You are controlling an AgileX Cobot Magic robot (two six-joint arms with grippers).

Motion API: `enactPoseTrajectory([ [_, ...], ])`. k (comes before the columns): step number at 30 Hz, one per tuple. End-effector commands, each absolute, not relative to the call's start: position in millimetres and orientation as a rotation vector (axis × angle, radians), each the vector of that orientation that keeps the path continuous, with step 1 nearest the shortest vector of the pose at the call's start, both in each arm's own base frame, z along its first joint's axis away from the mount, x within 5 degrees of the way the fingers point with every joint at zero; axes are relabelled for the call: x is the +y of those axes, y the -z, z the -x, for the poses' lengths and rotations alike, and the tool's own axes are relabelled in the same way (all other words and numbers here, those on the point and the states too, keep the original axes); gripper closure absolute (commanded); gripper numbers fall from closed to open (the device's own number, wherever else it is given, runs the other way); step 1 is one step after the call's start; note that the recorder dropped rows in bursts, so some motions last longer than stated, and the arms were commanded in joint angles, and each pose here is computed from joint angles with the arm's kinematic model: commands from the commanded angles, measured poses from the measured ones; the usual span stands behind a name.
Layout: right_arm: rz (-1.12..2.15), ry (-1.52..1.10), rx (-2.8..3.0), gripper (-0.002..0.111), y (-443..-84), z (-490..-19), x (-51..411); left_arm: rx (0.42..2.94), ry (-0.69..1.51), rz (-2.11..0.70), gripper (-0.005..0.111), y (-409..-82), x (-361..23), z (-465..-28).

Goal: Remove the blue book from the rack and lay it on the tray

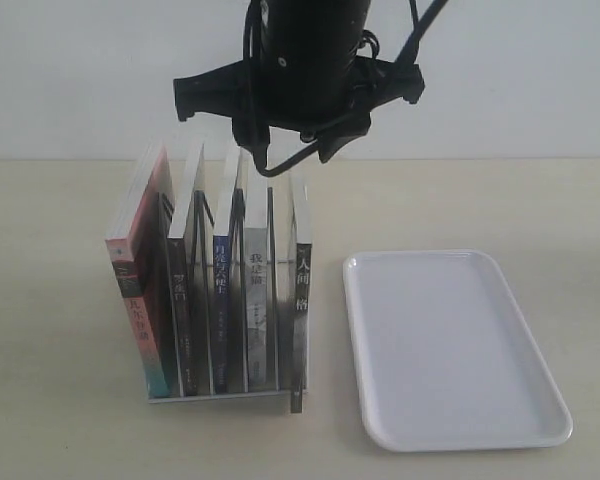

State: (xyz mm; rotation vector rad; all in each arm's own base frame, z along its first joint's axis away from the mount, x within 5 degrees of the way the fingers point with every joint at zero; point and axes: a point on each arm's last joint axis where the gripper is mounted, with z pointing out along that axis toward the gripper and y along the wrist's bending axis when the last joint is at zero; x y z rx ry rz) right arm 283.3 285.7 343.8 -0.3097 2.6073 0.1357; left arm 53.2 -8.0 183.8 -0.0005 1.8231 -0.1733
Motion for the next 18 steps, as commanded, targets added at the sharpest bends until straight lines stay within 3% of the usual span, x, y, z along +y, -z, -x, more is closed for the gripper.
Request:
enactPoseTrajectory([
  [1, 0.312, -0.160, 2.554, 0.069, -363.5, -277.5, 276.9, 1.819, 0.173, 0.005, 0.103, -183.2, -7.7, -53.2],
  [3, 0.320, -0.171, 2.540, 0.075, -372.6, -273.2, 272.0, 1.819, 0.173, 0.005, 0.103, -183.2, -7.7, -53.2],
  [10, 0.389, -0.341, 2.589, 0.074, -371.3, -265.1, 282.8, 1.819, 0.173, 0.005, 0.103, -183.2, -7.7, -53.2],
  [18, 0.387, -0.315, 2.646, 0.074, -338.6, -278.1, 300.6, 1.819, 0.173, 0.005, 0.103, -183.2, -7.7, -53.2],
])
